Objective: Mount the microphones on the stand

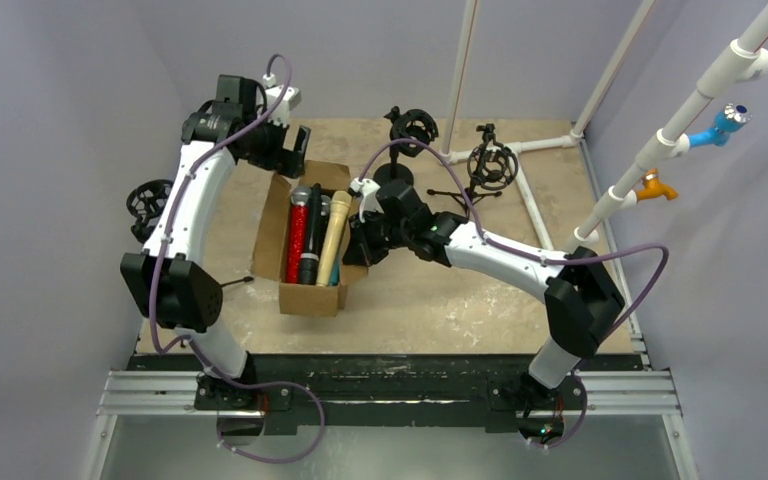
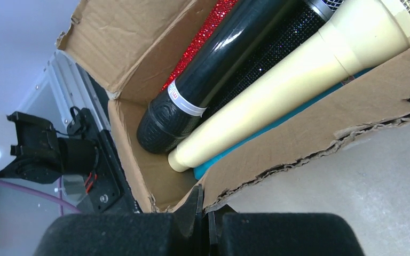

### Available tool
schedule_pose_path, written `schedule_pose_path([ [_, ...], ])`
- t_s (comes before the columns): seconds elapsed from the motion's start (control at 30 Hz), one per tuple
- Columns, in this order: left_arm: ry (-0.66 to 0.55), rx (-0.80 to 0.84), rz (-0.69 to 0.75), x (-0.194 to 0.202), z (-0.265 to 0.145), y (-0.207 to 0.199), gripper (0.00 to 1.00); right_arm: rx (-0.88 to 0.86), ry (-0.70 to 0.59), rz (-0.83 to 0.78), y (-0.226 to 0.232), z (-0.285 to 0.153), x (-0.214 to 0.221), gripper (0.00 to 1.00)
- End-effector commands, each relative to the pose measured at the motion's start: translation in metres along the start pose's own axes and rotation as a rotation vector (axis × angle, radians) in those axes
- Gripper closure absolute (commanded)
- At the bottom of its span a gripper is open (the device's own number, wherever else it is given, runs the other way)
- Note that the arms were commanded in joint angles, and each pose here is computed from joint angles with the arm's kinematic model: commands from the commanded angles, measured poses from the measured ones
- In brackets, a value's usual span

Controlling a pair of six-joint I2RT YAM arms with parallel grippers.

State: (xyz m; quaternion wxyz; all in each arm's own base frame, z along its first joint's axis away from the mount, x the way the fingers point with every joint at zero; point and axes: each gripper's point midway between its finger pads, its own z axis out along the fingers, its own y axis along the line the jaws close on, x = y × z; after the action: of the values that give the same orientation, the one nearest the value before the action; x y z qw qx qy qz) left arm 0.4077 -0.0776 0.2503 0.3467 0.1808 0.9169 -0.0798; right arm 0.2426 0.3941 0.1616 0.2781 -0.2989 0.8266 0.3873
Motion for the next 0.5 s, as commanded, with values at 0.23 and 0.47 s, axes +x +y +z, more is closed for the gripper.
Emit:
schedule_pose_path([
  [0.23,0.014,0.276,0.145,-0.021,0.03,-0.029,0.0,-0.078,0.198,-0.066,0.002,0.001,0.041,1.0],
  [0.47,0.06,0.281,0.163,-0.018,0.054,-0.022,0.0,-0.141,0.151,-0.112,0.011,0.002,0.034,1.0],
])
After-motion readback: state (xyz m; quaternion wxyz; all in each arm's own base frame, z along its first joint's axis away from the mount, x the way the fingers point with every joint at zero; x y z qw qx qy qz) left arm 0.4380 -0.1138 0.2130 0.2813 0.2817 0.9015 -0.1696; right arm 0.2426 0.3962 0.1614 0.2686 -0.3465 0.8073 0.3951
